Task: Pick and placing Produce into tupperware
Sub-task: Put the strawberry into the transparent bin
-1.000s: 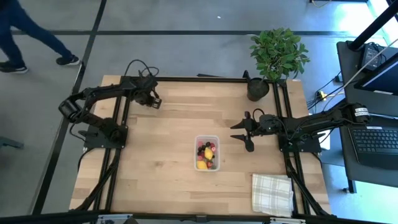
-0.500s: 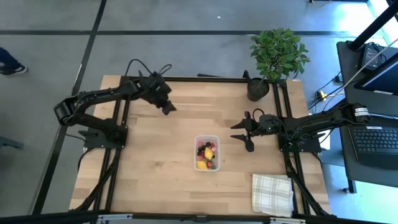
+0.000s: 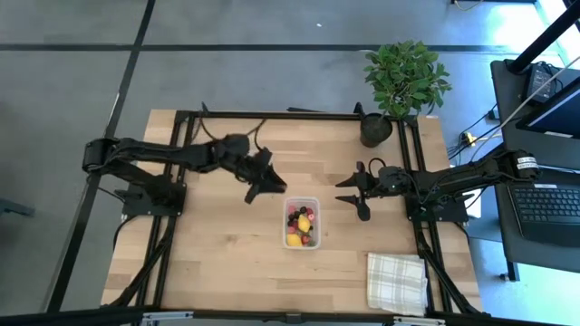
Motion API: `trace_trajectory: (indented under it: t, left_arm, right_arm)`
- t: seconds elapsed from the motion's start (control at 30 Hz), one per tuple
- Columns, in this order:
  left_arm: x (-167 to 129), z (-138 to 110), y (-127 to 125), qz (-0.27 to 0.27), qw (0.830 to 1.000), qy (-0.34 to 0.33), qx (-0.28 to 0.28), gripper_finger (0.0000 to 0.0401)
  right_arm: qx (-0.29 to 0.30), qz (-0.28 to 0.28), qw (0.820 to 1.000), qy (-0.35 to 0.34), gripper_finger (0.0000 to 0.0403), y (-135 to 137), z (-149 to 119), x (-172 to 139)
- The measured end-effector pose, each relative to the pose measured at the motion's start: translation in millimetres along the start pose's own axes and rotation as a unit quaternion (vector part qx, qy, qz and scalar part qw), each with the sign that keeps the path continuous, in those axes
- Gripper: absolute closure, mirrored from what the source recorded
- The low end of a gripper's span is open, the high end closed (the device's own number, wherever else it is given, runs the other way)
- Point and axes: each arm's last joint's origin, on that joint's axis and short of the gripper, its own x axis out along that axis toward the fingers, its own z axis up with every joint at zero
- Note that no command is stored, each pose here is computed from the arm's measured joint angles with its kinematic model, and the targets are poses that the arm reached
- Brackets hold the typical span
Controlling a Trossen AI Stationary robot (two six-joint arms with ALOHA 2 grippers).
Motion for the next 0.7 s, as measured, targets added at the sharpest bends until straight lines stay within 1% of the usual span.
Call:
trace_trajectory:
  t: [0.07,0.13,0.27,0.5,0.7]
  left_arm:
    - [11,-2,-10,-0.020,0.999,-0.010,0.030,0.0297]
    - [23,-8,-16,-0.030,0.998,-0.005,0.046,0.0297]
    - [46,-23,-21,-0.026,0.998,0.002,0.060,0.0297]
    - [81,-48,-20,-0.021,0.997,0.007,0.069,0.0296]
    - [100,-66,-13,-0.002,0.997,0.014,0.069,0.0296]
  right_arm:
    - [0.000,0.001,1.000,-0.006,0.0205,0,1,0]
    - [0.000,0.001,1.000,-0.013,0.0205,0,3,0]
    - [0.000,0.001,1.000,-0.022,0.0205,0,4,0]
    - [0.002,0.002,1.000,-0.021,0.0205,0,4,0]
    - [0.003,0.002,1.000,-0.021,0.0205,0,4,0]
